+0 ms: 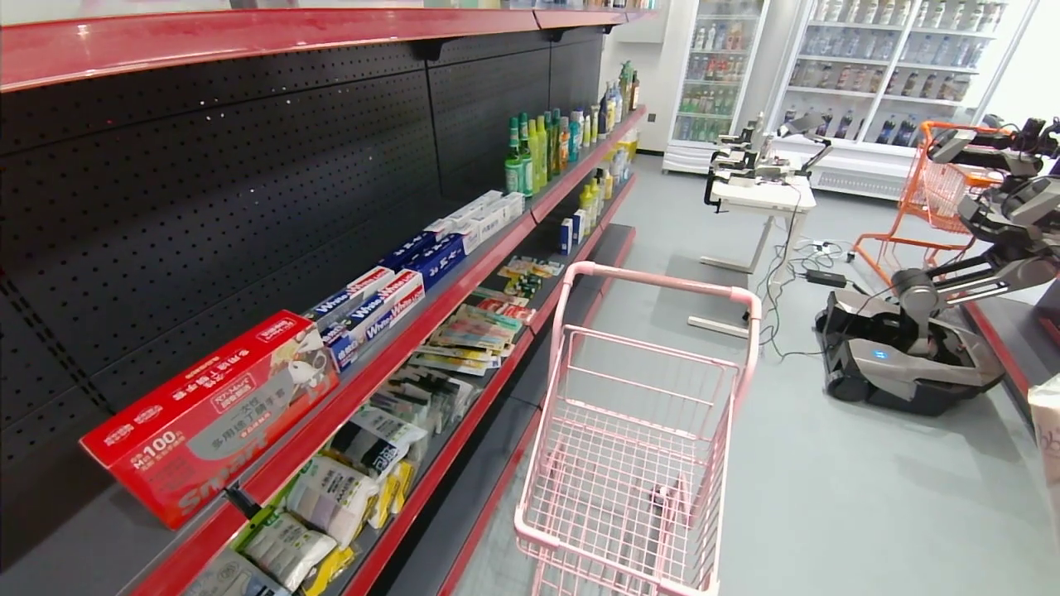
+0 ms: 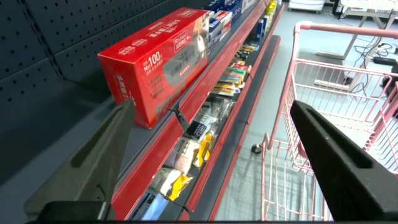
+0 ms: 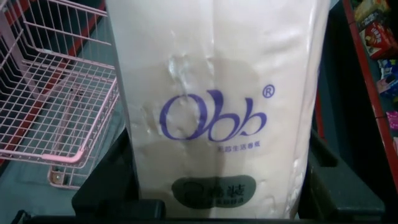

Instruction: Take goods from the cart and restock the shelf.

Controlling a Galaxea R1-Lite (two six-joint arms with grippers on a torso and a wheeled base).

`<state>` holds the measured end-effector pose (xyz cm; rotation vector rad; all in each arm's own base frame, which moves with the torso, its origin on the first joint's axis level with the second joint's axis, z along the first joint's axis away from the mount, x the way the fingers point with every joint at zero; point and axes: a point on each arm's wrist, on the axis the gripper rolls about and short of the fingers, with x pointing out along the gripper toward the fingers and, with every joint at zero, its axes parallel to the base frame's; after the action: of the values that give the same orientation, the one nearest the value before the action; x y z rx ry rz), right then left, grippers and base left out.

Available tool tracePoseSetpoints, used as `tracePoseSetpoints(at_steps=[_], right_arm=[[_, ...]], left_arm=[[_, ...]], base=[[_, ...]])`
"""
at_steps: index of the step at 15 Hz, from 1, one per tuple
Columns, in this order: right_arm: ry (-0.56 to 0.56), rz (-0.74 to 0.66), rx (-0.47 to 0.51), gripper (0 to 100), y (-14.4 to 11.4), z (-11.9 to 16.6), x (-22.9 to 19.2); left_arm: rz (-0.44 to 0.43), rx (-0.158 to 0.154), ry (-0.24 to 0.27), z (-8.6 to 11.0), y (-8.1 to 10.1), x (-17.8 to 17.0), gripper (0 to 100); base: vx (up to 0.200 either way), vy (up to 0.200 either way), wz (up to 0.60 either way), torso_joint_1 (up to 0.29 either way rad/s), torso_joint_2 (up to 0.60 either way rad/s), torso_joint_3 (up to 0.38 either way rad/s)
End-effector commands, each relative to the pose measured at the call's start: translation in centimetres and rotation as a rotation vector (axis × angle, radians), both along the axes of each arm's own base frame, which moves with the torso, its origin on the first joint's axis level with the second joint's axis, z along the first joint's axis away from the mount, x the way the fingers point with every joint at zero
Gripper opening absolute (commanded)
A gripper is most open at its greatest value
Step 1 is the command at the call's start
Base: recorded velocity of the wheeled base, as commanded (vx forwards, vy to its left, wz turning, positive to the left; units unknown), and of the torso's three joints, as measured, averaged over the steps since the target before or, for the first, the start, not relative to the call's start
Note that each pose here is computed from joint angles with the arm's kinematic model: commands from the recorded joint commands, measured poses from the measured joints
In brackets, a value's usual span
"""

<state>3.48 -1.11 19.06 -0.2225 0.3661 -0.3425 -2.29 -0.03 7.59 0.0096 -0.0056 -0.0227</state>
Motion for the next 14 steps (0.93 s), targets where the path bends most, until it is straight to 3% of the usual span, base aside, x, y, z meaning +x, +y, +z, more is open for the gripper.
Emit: tracePoseSetpoints(at_steps=[1,14], right_arm=[[0.007,0.001,0.001,0,-0.02,-0.03,0.14],[0.070,0.031,0.009,0,-0.08,-0.86,0.88]], left_arm=[[0.001,0.001,0.001,0.01,0.00,0.01,100],[0.001,0.000,0.001,0.01,0.00,0.01,100]], base=[[0.000,0.000,0.00,0.000,0.00,0.000],[0.000,0.000,0.60,0.004,0.00,0.001]])
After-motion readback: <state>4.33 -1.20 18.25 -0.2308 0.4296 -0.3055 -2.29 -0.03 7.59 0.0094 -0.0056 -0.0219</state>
